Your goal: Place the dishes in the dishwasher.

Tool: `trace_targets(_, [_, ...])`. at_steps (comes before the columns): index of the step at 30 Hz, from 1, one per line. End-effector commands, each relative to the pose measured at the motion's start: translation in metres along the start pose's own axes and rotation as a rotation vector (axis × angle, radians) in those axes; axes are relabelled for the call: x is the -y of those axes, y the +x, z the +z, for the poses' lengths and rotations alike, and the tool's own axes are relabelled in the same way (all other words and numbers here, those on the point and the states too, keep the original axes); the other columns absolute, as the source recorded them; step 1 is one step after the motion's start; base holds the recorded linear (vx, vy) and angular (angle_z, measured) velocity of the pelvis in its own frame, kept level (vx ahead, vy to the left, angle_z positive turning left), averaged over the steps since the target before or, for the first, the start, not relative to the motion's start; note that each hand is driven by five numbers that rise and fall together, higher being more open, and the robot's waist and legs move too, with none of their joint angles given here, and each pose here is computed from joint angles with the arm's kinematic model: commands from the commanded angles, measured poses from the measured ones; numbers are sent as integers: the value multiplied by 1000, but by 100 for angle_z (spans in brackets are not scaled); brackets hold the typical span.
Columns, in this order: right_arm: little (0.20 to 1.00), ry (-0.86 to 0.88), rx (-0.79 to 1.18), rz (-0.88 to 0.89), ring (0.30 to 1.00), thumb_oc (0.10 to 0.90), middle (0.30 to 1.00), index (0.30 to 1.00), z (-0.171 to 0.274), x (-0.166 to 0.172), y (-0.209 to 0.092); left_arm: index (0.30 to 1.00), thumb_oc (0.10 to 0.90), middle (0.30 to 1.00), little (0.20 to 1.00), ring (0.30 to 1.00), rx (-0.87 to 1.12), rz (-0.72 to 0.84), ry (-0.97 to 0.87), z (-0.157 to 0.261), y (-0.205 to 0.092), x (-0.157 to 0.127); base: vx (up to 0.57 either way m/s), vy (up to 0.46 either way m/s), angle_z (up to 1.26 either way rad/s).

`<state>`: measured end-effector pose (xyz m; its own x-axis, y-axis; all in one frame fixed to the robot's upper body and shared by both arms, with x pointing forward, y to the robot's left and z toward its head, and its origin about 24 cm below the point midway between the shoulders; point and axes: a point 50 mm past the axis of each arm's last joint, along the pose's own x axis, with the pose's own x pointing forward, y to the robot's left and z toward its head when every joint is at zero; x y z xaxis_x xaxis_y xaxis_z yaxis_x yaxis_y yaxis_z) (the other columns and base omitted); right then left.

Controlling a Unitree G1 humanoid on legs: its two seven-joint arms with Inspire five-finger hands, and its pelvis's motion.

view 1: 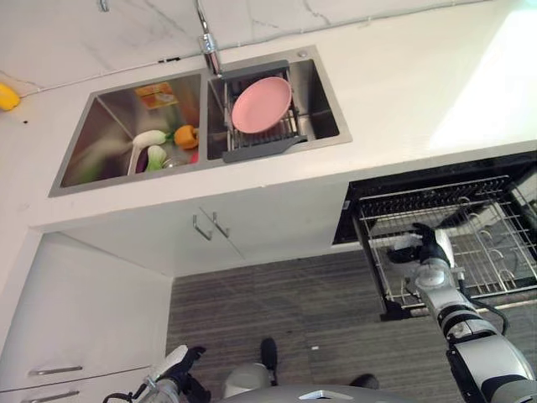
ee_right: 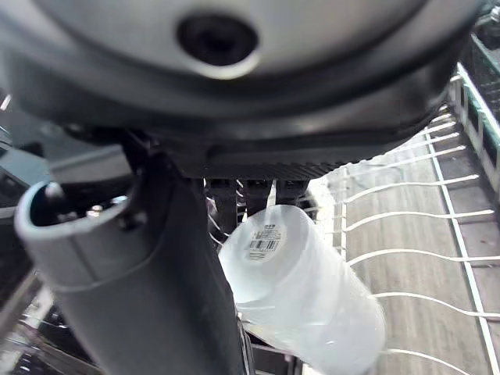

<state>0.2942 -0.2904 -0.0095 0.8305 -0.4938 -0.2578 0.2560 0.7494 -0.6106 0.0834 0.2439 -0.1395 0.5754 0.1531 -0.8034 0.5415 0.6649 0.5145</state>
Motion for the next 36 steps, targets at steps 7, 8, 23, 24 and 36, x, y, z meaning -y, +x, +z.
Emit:
trace_targets(7, [900, 85, 484, -75, 900, 800, 900, 900, 85, 26, -15, 900, 800, 900, 900, 900, -42, 110, -128, 4, 6, -9, 1, -58, -20])
trace_targets(8, [900, 122, 515, -73, 900, 800, 900, 900, 80, 27, -27, 900, 800, 900, 900, 900, -52, 113, -166, 5, 6, -6, 38, -80, -22])
trace_targets(23, [900, 400, 892, 10, 900, 800, 900, 900, 104, 43, -114, 900, 800, 900, 900, 900, -237, 140, -502, -9, -1, 33, 8, -29, -26])
trace_targets(24, [900, 412, 930, 8, 900, 800, 900, 900, 110, 44, -116, 900, 800, 900, 900, 900, -244, 142, -502, -9, -1, 35, 108, 456, -11])
trace_targets(36, [900, 526, 1042, 153, 900, 800, 900, 900, 141, 42, -125, 900, 800, 900, 900, 900, -312, 87, -482, -10, 1, 46, 154, 349, -3])
